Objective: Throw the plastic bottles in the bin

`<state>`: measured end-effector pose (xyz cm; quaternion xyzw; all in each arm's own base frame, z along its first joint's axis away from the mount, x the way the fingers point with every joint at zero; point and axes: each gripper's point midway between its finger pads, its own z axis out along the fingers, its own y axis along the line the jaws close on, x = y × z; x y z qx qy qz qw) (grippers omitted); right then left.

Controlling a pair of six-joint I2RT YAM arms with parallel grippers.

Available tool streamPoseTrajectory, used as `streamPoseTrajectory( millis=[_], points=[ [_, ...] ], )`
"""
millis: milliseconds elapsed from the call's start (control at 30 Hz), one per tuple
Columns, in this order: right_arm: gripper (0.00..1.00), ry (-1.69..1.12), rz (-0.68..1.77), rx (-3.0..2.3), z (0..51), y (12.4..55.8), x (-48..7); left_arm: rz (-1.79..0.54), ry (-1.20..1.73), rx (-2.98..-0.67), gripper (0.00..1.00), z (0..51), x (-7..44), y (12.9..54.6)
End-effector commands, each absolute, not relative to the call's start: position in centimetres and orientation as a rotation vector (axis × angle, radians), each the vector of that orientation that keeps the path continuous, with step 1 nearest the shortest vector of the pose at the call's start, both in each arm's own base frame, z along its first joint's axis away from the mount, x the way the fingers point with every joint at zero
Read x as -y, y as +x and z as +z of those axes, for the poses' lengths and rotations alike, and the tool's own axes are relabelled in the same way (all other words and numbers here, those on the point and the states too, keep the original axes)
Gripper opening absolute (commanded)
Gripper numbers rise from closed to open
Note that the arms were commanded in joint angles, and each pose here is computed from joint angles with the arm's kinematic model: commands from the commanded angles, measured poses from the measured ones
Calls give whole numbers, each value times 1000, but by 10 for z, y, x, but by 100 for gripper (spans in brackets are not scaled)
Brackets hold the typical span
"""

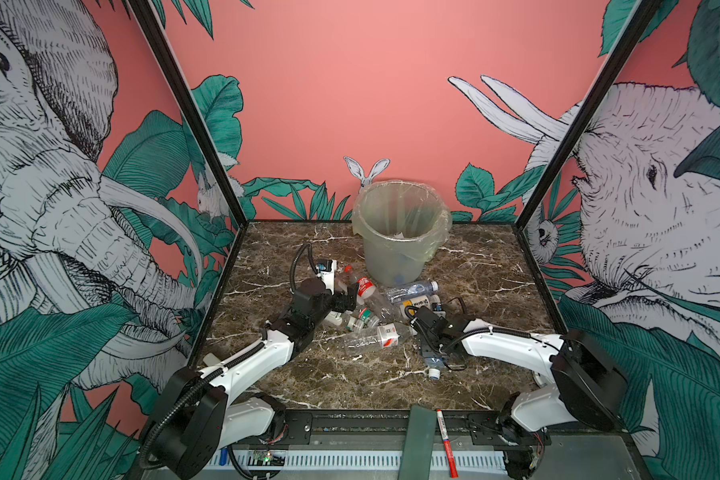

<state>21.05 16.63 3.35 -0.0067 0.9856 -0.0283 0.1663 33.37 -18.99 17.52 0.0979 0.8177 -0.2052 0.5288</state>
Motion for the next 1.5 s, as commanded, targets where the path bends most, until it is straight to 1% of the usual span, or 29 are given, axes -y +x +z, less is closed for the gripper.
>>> streamPoseTrajectory(
  millis=[0,233,467,867,967,1167,1367,1467],
  points=[
    [80,-100,-164,-2836,29,205,-153,-491,222,-1955,99,175,190,335],
    [80,-137,-180,-2854,21,203,-153,-492,223,-1958,99,174,190,335],
    [78,-70,-161,-2847,11,197,-146,-490,225,-1960,99,174,190,335],
    [57,-68,-187,-2725,26,201,-131,-497,230,-1972,99,171,193,337],
    [53,-71,-125,-2667,33,202,-133,-493,229,-1974,99,170,192,337],
    [53,-142,-47,-2517,60,203,-141,-494,228,-1989,99,166,194,339],
    [49,-195,-39,-2339,103,207,-148,-499,226,-1990,99,167,194,338],
    [48,-211,-35,-2260,133,212,-155,-489,227,-1994,99,165,193,339]
  ],
)
